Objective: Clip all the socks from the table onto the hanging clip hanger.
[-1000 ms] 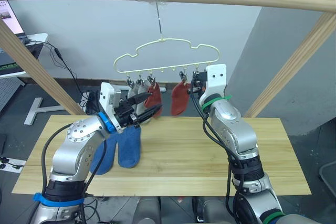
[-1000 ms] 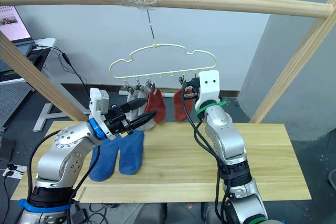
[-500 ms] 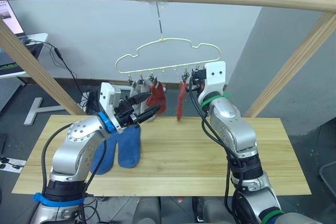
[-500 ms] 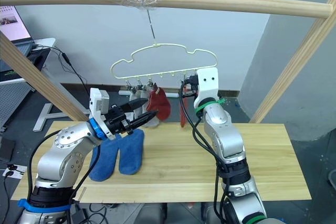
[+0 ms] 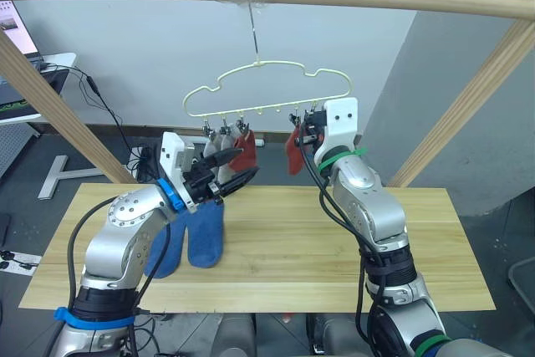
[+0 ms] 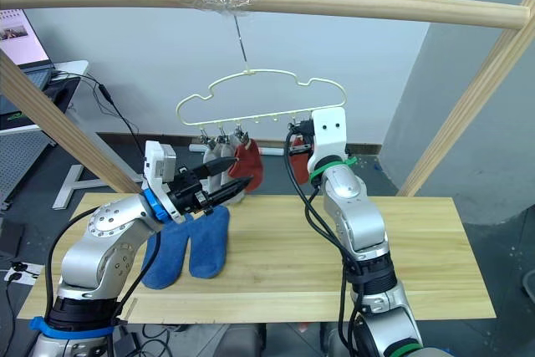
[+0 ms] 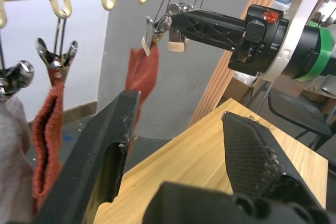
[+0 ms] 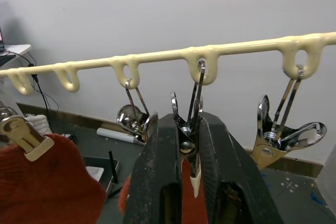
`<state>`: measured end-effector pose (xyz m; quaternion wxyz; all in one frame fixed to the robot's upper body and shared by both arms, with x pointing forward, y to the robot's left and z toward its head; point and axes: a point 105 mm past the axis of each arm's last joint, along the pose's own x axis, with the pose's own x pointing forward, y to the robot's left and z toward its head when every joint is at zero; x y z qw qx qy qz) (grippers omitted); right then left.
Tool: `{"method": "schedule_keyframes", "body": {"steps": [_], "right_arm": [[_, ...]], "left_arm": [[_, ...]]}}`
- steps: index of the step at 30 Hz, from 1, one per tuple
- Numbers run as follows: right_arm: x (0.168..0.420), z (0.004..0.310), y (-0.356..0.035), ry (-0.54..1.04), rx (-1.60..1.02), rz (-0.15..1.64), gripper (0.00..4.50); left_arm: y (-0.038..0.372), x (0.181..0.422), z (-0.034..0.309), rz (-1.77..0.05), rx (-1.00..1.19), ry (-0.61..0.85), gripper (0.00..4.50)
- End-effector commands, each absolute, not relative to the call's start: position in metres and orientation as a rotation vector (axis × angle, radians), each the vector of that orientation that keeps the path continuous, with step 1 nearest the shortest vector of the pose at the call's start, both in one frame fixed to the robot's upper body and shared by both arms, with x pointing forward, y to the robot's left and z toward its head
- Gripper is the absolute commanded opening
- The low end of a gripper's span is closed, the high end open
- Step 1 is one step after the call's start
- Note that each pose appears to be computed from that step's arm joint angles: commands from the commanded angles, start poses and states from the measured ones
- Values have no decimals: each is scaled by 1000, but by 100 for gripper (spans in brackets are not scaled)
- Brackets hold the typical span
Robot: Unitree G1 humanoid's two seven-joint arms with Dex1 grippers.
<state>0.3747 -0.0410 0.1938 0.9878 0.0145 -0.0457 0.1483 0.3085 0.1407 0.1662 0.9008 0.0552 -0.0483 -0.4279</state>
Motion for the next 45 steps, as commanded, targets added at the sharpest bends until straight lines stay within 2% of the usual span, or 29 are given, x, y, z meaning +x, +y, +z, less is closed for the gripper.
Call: {"method": "schedule_keyframes", "body": {"steps": [1, 5, 18, 24, 28, 31, 34, 37, 40, 41, 45], "right_arm": [[375, 212, -39, -158, 34, 297, 30], [374, 213, -39, -161, 39, 302, 15], [371, 210, -43, -154, 34, 302, 14], [364, 214, -43, 9, 401, 332, 14], [359, 226, -45, 54, 530, 367, 14], [357, 234, -47, 61, 523, 388, 14], [354, 237, -43, 72, 521, 415, 14], [352, 237, -41, 79, 492, 435, 14], [352, 234, -41, 85, 466, 441, 14], [352, 232, -41, 88, 464, 440, 14], [351, 229, -42, 98, 461, 434, 14]], "left_arm": [[134, 305, 180, -905, 143, -154, 291], [135, 305, 180, -904, 141, -153, 291], [133, 301, 178, -901, 134, -148, 291], [134, 301, 170, -900, 125, -118, 291], [142, 301, 153, -865, 116, -58, 291], [155, 303, 129, -792, 170, 24, 291], [177, 310, 109, -650, 201, 82, 291], [206, 313, 86, -506, 193, 146, 343], [215, 309, 64, -489, 263, 198, 434], [218, 309, 55, -475, 286, 220, 446], [219, 307, 32, -462, 322, 278, 446]]}}
